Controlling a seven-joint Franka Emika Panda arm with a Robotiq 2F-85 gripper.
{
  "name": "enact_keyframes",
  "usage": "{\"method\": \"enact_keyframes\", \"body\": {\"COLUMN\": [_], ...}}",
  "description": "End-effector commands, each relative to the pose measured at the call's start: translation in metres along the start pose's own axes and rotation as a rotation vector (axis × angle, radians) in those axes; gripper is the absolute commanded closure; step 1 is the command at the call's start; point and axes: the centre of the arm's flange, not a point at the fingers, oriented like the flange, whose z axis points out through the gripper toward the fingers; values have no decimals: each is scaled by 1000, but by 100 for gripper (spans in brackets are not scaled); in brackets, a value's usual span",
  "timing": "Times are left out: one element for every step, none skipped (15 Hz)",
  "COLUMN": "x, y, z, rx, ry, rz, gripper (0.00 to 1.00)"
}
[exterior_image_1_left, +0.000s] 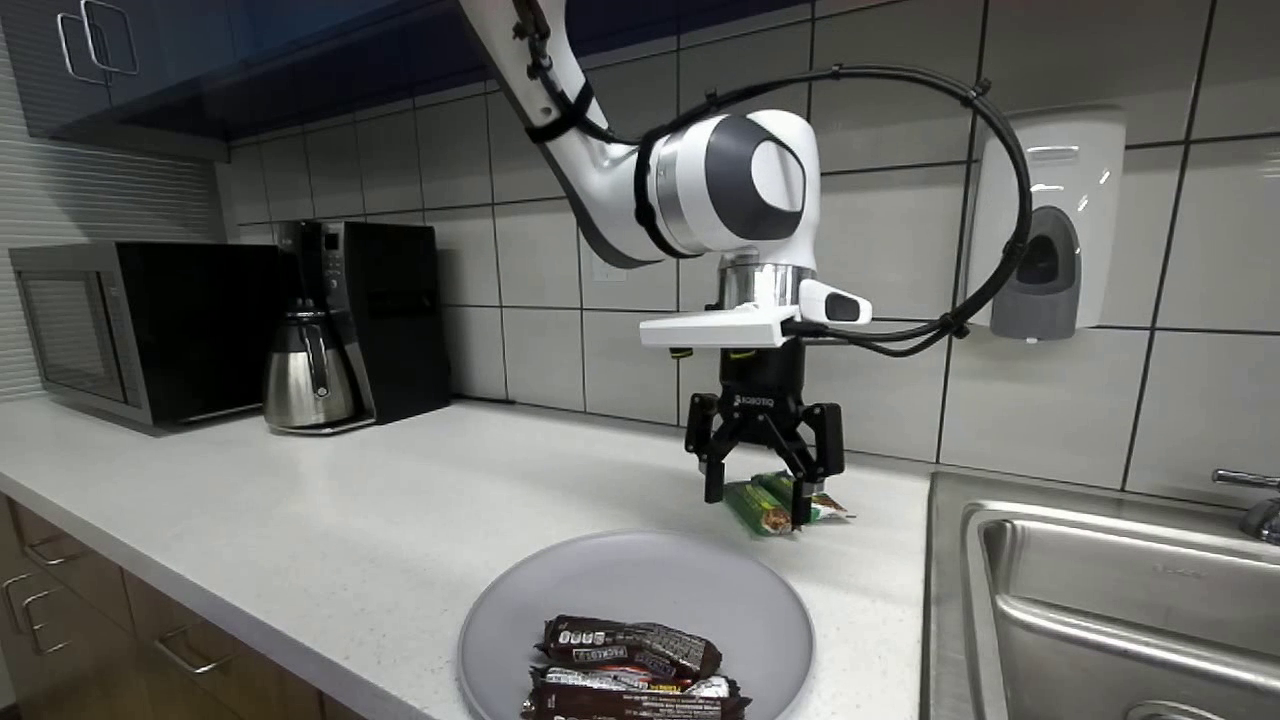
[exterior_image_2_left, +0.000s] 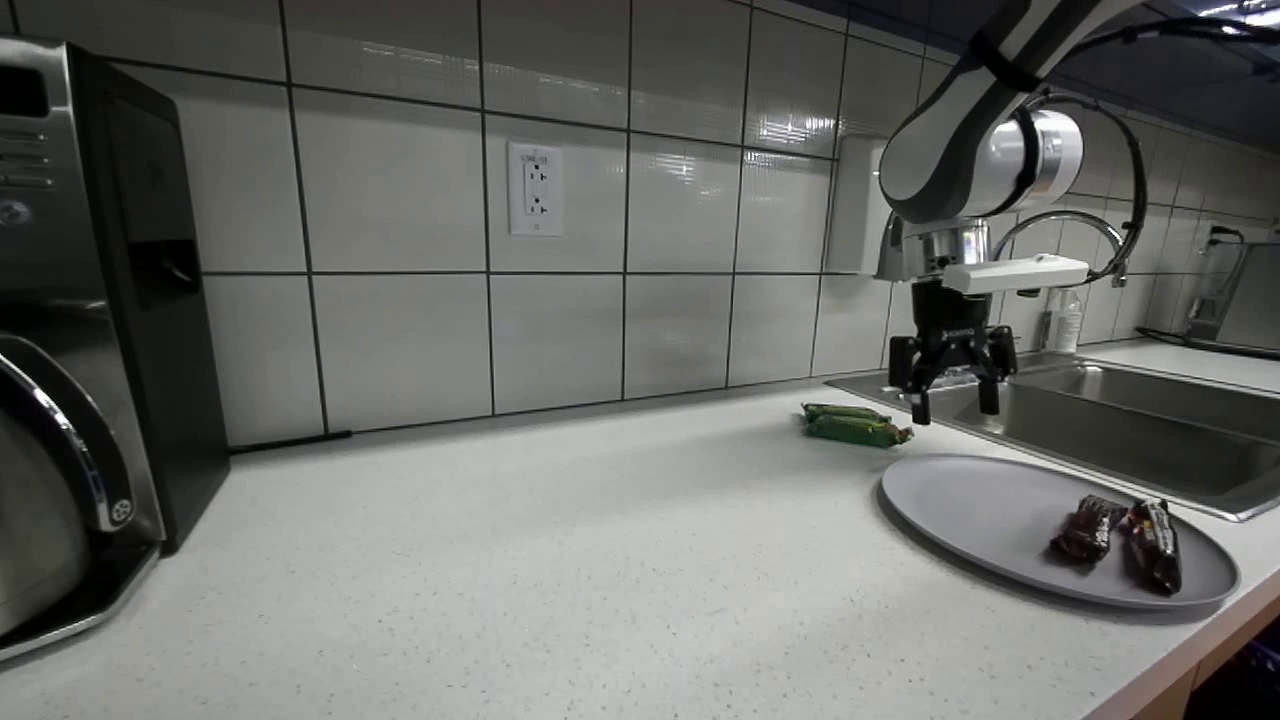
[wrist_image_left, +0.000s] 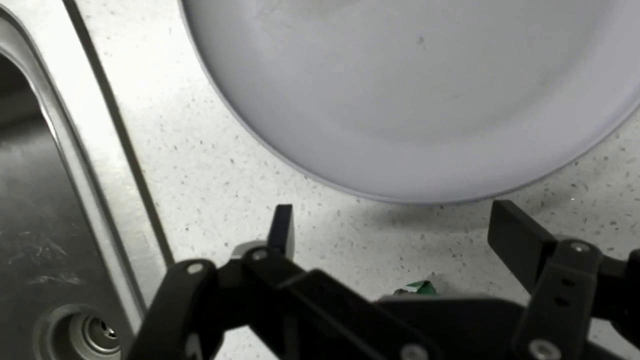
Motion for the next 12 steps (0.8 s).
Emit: {"method": "enact_keyframes", "body": {"x": [22,26,30,34,38,40,44,46,50,53,56,58], "y": [-3,-6,-9,-11,-14,-17,-20,-22,-26,-28,-30,-32], "z": [-3,-3,-2,-2,0,0,0,1,2,2,3,3], "rx": [-37,-46,-56,-63,-68,-71,-74,-74,-70,-69,-66,-65], "ry": [-21,-19,-16,-12,-8,-5,-1,3,7,10,12,14], "rz": [-141,-172,-200,-224,-248,-268,-291,-311,-332,-350,-368,-387], "gripper": [0,0,0,0,0,0,0,0,0,0,0,0]}}
